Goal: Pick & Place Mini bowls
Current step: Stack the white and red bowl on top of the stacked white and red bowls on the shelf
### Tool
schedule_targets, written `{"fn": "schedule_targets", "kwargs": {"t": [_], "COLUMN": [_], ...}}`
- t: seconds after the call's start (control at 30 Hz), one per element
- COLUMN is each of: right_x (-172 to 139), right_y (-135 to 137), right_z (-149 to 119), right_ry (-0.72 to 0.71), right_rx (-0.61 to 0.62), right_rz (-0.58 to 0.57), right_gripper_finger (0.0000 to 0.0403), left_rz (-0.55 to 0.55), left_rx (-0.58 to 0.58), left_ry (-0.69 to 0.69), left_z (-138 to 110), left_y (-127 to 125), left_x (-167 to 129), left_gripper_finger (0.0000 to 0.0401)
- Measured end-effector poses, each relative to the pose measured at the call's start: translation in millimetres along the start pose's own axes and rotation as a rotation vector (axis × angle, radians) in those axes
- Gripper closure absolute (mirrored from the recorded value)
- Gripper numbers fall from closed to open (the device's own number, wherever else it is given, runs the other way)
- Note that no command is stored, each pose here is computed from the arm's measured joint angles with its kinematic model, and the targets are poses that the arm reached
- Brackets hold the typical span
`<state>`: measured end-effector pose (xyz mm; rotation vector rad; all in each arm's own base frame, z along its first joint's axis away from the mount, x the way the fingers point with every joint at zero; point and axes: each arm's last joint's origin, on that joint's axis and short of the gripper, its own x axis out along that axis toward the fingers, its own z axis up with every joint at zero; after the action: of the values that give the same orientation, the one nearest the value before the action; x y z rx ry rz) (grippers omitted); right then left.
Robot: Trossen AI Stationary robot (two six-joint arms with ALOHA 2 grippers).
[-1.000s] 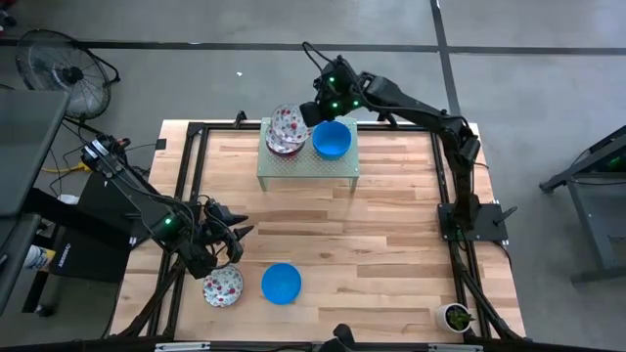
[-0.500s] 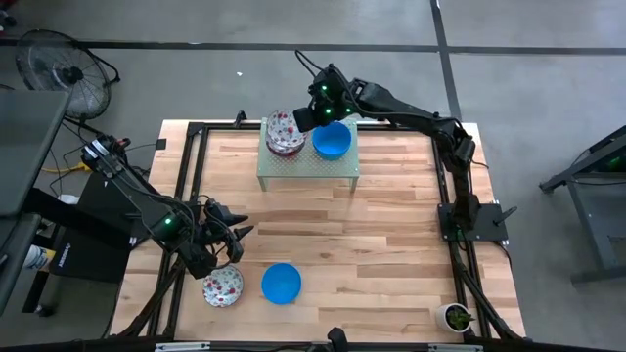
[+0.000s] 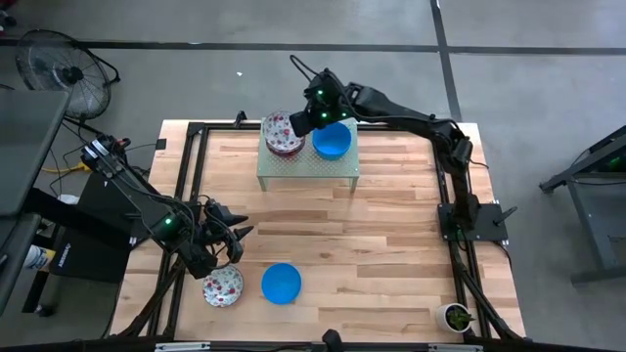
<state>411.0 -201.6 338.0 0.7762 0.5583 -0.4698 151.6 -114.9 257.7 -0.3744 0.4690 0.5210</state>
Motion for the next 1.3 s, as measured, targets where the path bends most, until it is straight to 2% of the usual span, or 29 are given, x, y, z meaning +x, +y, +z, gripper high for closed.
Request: {"fn": "schedule_targets", "kwargs": {"t": [0.3, 1.0, 1.3], "right_x": [5.7, 4.8, -1.3], "right_y": [2.2, 1.7, -4.9], "right_z": [-1.3, 0.5, 6.8], "right_ry": [-0.008, 0.004, -0.002], "right_rx": [-0.015, -0.043, -0.062], "right_rz": [0.009, 0.049, 0.059], "right_gripper_finger": [0.0397, 0.0281, 0.0256], "left_rz": [-0.002, -0.012, -0.012], "left_rx": [0.007, 0.013, 0.013], "left_ry": [0.010, 0.036, 0.036], "left_z": [-0.4, -1.1, -1.1], "left_y": [0.1, -0.2, -0.3], "left_x": [-0.1, -0.1, -0.1], "left_gripper_finger": [0.0249, 0.0249, 0.0249]}}
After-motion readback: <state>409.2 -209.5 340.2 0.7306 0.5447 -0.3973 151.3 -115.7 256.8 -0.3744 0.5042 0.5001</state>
